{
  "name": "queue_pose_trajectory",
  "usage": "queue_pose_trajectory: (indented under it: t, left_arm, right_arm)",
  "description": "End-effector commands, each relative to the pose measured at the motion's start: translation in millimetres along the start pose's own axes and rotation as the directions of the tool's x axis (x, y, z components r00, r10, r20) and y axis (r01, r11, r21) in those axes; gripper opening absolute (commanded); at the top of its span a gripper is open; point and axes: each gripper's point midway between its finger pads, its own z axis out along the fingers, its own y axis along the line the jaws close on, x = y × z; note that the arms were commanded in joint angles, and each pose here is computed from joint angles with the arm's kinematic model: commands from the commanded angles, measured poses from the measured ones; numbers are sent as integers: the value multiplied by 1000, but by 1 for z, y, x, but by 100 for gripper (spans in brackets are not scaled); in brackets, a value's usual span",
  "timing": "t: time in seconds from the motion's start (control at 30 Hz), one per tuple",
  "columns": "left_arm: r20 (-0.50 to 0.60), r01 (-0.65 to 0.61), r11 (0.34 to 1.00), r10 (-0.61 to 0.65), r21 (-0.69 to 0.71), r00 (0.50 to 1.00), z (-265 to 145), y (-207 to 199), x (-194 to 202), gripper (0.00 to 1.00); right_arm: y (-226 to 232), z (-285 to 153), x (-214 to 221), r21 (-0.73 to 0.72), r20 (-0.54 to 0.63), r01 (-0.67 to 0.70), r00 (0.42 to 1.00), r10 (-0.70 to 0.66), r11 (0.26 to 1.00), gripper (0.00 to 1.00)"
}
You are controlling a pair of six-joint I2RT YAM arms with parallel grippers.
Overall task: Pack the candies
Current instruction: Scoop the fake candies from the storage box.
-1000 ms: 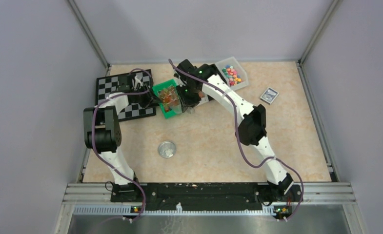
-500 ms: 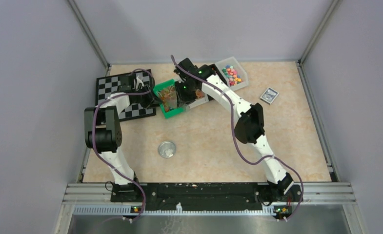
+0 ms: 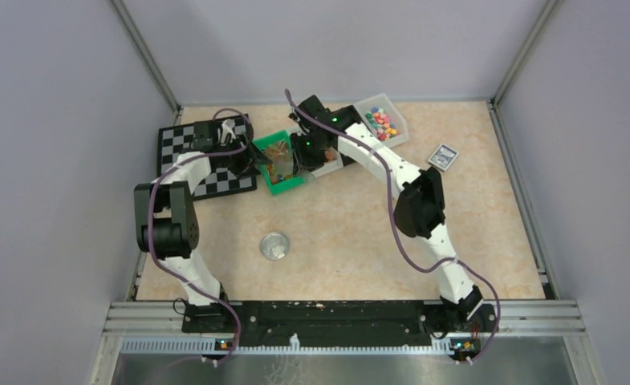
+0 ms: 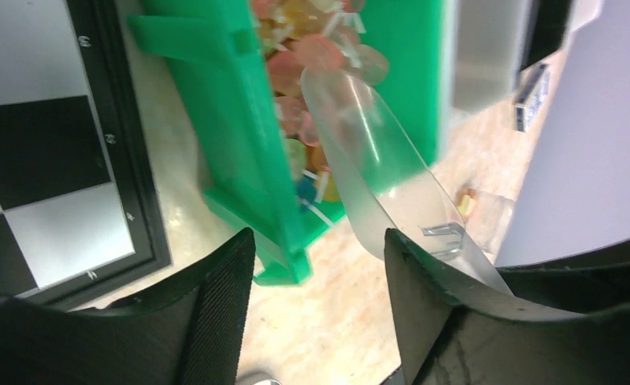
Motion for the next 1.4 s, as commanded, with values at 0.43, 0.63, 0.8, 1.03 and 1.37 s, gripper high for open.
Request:
queue_pose_trajectory:
  t: [0.43,0.63,0.8,1.03,1.37]
  left_arm:
    - [57,-166,955,156,245,986,-55,-118,6,69]
    - [29,-155,965,152,211,988,-42,-111,22,58]
    - [32,-143,970,139,195,990,-41,-107,25,44]
    - [35,-141,969,137,204,990,-41,-106,29,19]
    - [-28,-68,967,77,246,997,-44,-114,35,3]
  right_arm:
    - [46,-120,-28,-151,275,217,946,-169,964,0]
    - [59,-144,-43,-159,449,256,879,-161,953,0]
    - [62,-166,-53,-155,583,281,800,-142,947,0]
    - [69,-178,-54,-186,641,313,757,-126,931,0]
    - [57,-177,-43,-99,672,395,703,-231,913,2]
